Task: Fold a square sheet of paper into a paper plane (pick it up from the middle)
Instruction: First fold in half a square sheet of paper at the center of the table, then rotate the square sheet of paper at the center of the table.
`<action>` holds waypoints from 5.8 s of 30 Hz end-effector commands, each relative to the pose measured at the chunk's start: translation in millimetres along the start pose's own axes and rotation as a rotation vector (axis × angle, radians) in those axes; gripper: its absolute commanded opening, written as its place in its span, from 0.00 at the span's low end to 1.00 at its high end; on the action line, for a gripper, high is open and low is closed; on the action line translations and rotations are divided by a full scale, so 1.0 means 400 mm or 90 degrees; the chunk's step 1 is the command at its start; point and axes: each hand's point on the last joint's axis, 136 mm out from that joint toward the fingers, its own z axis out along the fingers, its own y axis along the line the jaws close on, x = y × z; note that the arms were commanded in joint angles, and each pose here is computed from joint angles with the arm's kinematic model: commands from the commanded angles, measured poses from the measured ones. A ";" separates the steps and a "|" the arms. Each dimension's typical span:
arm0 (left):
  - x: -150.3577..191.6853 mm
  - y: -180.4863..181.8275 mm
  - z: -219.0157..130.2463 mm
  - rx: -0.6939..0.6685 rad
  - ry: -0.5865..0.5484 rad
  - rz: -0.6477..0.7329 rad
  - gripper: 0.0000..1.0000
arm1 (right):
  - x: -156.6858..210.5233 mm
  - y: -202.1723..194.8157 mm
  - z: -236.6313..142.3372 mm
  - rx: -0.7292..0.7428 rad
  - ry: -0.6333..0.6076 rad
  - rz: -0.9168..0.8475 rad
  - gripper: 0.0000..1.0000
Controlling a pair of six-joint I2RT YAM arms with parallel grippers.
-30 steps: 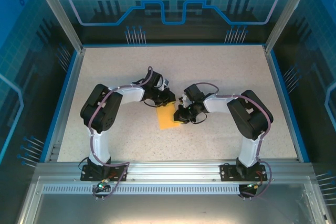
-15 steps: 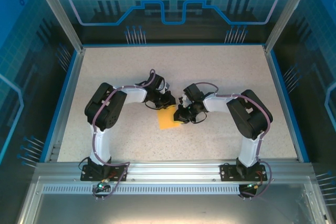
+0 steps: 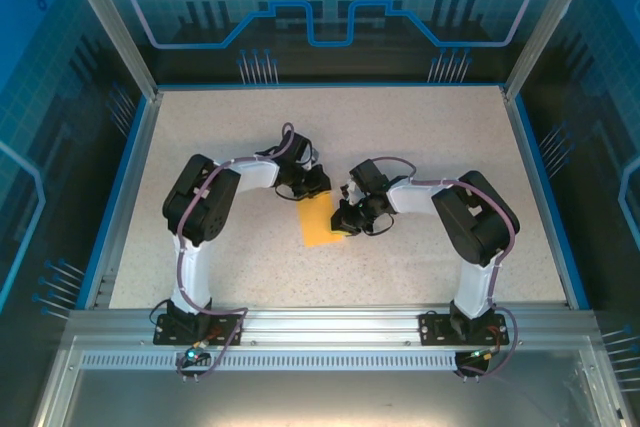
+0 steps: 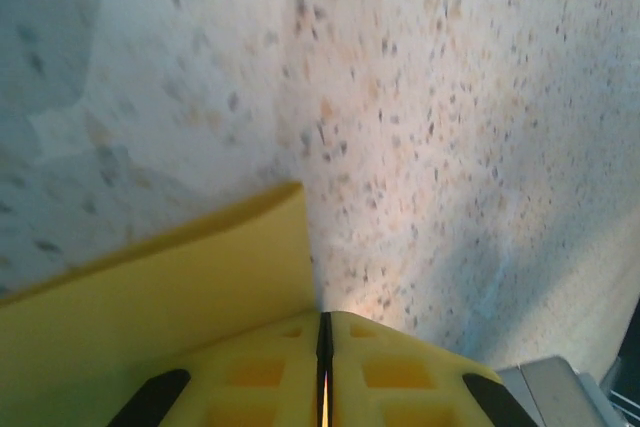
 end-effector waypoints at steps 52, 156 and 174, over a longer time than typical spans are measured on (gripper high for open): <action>-0.075 0.136 0.039 -0.120 -0.013 0.030 0.09 | -0.155 0.112 -0.070 0.026 -0.094 -0.054 0.12; 0.284 0.096 -0.233 -0.030 0.024 -0.173 0.74 | -0.283 -0.018 -0.088 0.346 -0.178 -0.071 0.46; 0.329 0.060 -0.183 -0.047 0.100 -0.132 0.75 | -0.257 -0.134 -0.018 0.313 -0.113 0.005 0.49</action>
